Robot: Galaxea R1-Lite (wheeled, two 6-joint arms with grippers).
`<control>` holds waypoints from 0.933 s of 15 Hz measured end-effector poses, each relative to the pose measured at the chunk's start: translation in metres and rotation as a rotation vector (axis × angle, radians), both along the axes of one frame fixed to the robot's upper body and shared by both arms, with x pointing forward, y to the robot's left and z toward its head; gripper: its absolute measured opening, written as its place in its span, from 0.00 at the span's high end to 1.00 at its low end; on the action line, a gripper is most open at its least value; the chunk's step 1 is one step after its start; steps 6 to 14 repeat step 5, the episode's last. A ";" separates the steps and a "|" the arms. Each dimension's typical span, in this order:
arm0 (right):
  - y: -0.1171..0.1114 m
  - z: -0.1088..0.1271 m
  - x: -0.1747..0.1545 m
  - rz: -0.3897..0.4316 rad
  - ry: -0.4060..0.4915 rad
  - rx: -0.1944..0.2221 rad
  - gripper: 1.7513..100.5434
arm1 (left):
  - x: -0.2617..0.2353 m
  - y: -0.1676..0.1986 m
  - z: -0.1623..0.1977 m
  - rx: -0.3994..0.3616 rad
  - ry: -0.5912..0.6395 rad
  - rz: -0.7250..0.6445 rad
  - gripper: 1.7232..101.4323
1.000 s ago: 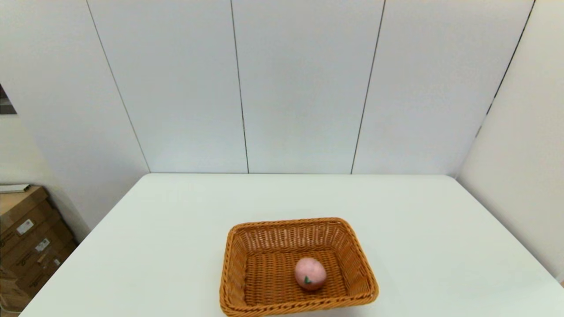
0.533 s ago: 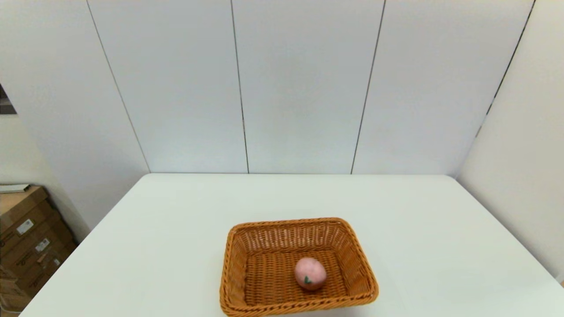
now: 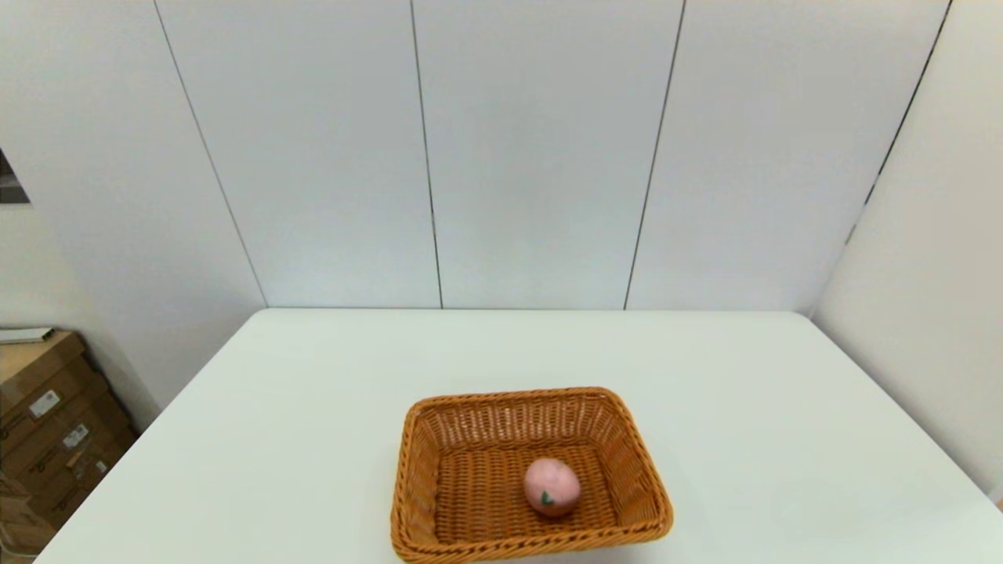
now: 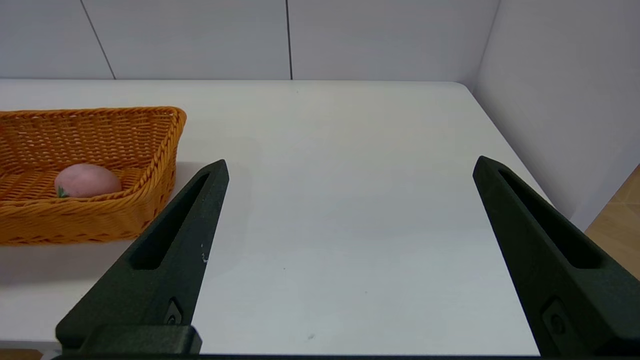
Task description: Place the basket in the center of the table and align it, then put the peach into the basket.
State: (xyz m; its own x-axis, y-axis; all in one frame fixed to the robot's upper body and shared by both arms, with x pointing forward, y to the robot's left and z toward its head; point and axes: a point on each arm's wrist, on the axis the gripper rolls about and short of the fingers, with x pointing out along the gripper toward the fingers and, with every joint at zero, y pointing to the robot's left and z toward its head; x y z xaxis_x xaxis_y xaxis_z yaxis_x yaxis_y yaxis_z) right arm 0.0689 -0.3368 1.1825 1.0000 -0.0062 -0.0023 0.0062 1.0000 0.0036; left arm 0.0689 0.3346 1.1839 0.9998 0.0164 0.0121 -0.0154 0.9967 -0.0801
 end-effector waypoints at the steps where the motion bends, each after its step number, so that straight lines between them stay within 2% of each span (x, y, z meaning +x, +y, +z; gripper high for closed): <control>1: 0.000 0.000 0.000 0.001 -0.002 0.001 0.04 | 0.000 0.000 0.000 -0.001 0.000 0.000 0.04; 14: 0.000 0.001 0.000 -0.001 -0.004 0.007 0.04 | 0.000 0.000 0.000 0.000 0.000 0.000 0.04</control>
